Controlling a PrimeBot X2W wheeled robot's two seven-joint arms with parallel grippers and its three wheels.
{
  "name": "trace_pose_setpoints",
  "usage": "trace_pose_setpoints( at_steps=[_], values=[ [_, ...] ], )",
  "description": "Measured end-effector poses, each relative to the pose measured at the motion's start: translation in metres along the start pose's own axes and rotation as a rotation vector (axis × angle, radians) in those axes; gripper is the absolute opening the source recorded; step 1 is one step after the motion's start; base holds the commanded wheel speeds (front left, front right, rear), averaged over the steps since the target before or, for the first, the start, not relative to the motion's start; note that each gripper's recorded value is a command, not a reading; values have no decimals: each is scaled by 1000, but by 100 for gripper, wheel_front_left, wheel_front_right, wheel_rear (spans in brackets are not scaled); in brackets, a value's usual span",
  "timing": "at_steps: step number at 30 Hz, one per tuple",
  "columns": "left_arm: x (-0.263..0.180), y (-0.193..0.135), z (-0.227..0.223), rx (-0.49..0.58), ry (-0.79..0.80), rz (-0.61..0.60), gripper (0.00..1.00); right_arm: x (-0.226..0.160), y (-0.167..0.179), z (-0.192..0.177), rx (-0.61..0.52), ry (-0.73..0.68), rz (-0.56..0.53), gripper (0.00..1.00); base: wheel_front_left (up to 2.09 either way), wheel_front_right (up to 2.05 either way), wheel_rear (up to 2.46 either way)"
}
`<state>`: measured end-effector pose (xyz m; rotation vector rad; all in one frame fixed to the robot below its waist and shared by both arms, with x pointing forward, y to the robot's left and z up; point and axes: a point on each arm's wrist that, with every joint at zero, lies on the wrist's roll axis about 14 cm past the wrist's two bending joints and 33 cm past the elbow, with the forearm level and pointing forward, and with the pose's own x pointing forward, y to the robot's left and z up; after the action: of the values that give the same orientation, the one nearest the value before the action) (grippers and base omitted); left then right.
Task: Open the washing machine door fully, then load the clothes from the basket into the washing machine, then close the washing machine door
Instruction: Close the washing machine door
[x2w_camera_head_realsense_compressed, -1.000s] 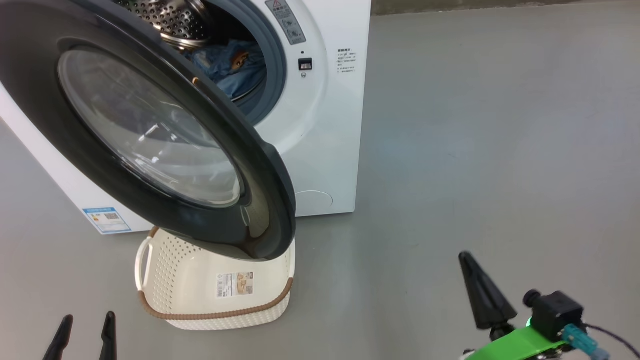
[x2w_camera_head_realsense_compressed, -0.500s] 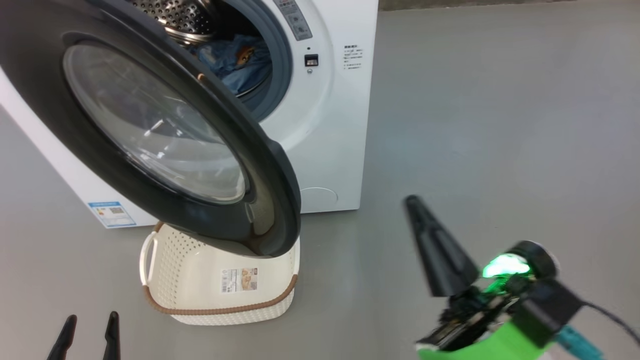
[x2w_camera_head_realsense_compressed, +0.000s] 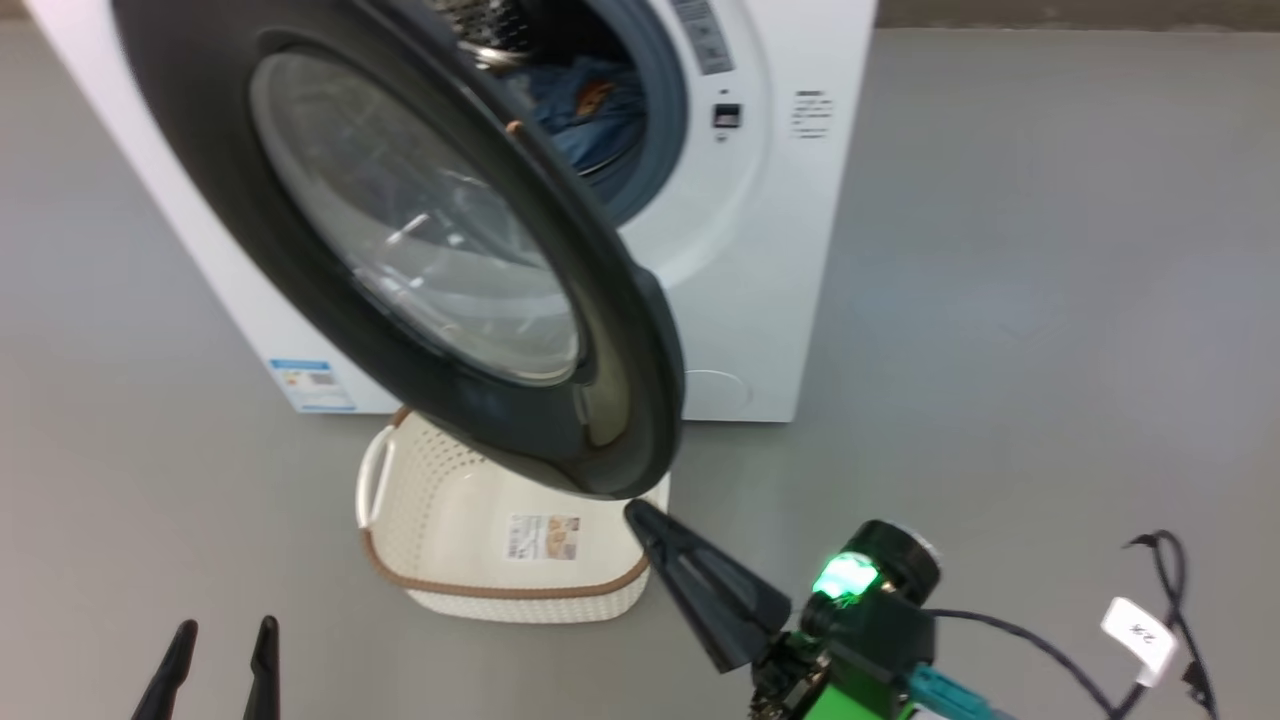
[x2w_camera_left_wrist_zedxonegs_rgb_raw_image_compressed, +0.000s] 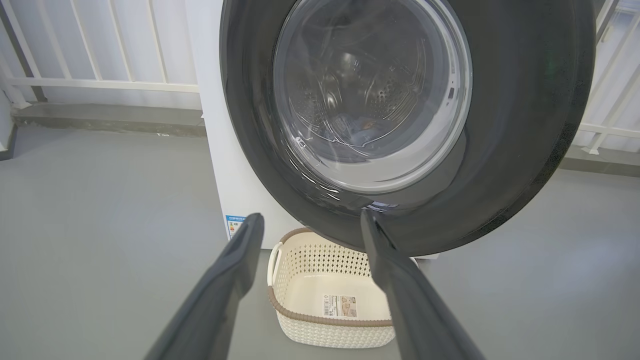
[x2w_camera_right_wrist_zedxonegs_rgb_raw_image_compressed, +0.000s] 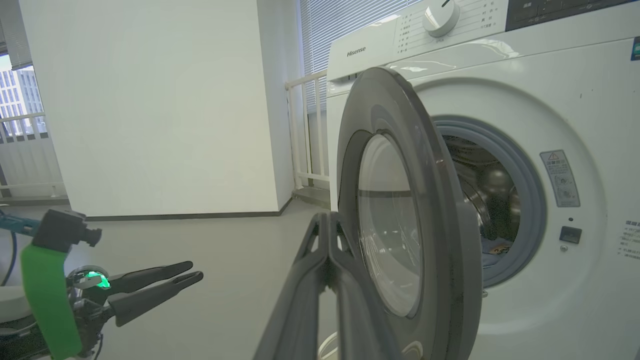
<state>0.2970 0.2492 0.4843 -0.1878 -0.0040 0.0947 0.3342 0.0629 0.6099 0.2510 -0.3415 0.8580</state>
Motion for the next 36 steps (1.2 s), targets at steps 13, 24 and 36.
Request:
trace_pose_setpoints(
  at_steps=[13,24,36],
  values=[
    [-10,24,4,-27,-8,100,100,24,12,-80,70,204,111,0,0,0,0],
    [13,32,2,-41,13,124,100,47,-35,-122,92,274,39,0,0,0,0],
    [38,28,-12,-53,59,104,100,67,-111,-128,97,228,-130,0,0,0,0]
  ],
)
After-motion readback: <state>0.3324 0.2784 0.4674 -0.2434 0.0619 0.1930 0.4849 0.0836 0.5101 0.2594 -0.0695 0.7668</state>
